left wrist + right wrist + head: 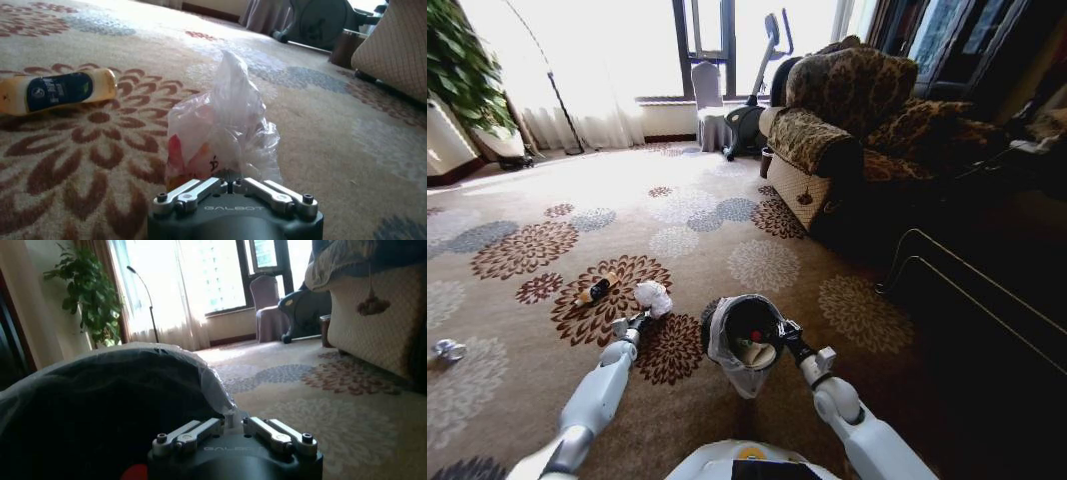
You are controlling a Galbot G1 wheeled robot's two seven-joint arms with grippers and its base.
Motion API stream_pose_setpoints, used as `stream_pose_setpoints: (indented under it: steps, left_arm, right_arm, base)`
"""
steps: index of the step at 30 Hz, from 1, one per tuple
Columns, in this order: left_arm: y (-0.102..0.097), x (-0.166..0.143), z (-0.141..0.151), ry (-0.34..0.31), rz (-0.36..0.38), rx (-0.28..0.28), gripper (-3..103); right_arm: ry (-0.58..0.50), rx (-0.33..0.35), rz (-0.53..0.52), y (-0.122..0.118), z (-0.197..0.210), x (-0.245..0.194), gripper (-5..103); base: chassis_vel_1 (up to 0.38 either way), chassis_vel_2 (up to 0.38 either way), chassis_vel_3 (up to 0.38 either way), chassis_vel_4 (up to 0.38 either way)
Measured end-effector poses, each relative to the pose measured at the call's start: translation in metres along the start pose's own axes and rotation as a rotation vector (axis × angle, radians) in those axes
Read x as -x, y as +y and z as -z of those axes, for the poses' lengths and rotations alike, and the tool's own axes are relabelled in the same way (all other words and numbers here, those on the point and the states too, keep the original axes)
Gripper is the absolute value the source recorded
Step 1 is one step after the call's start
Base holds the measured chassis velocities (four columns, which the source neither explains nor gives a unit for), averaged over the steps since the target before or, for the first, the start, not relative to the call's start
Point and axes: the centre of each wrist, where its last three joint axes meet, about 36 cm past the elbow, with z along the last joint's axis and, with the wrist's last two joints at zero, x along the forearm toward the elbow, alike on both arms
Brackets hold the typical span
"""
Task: Pick up the trash from the ground and place it into the trash bin.
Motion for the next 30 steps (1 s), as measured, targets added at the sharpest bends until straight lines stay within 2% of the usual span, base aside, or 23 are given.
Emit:
stream_pose_setpoints:
  steps: [6, 10, 11, 13, 15, 18, 19, 23, 24, 27, 29, 30]
  left_arm:
    - [0.002, -0.015, 0.002, -0.031, -0.016, -0.029, 0]
    - [-0.006, -0.05, 0.015, -0.114, -0.089, -0.081, 0]
    - [-0.006, -0.05, 0.015, -0.114, -0.089, -0.081, 0]
    - [-0.02, -0.07, 0.026, -0.174, -0.162, -0.1, 0]
    - [-0.025, -0.077, 0.031, -0.191, -0.189, -0.114, 0]
    - [-0.051, -0.114, 0.053, -0.26, -0.298, -0.208, 0]
    - [-0.051, -0.114, 0.053, -0.26, -0.298, -0.208, 0]
    - [-0.101, -0.181, 0.094, -0.389, -0.476, -0.392, 0]
    - [-0.101, -0.181, 0.094, -0.389, -0.476, -0.392, 0]
    - [-0.14, -0.225, 0.122, -0.421, -0.605, -0.513, 0]
    - [-0.166, -0.254, 0.137, -0.401, -0.698, -0.582, 0]
    - [-0.166, -0.254, 0.137, -0.401, -0.698, -0.582, 0]
  right_arm:
    - [-0.004, -0.001, 0.002, 0.001, 0.001, -0.001, 0]
    - [-0.019, -0.01, 0.0, -0.003, 0.003, 0.007, 0]
    - [-0.019, -0.01, 0.0, -0.003, 0.003, 0.007, 0]
    - [-0.038, -0.014, -0.018, -0.01, 0.004, 0.012, 0]
    - [-0.048, -0.015, -0.031, -0.014, 0.004, 0.014, 0]
    - [-0.072, -0.033, -0.061, -0.03, 0.007, 0.036, 0]
    - [-0.072, -0.033, -0.061, -0.03, 0.007, 0.036, 0]
    - [-0.084, -0.059, -0.055, -0.045, 0.003, 0.091, 0]
    - [-0.084, -0.059, -0.055, -0.045, 0.003, 0.091, 0]
    - [-0.094, -0.084, -0.036, -0.048, 0.008, 0.134, 0]
    - [-0.108, -0.099, -0.025, -0.047, 0.015, 0.161, 0]
    - [-0.108, -0.099, -0.025, -0.047, 0.015, 0.161, 0]
  base:
    - [0.0, 0.0, 0.0, 0.0]
    - [0.0, 0.0, 0.0, 0.0]
    - [0.0, 0.0, 0.0, 0.0]
    - [0.0, 0.0, 0.0, 0.0]
    - [0.0, 0.0, 0.0, 0.0]
    - [0.0, 0.0, 0.0, 0.0]
    - [0.0, 0.0, 0.0, 0.0]
    - [0.0, 0.0, 0.0, 0.0]
    - [0.0, 0.0, 0.0, 0.0]
    - [0.0, 0.0, 0.0, 0.0]
    - [0.0, 0.0, 0.0, 0.0]
    - [0.0, 0.0, 0.0, 0.0]
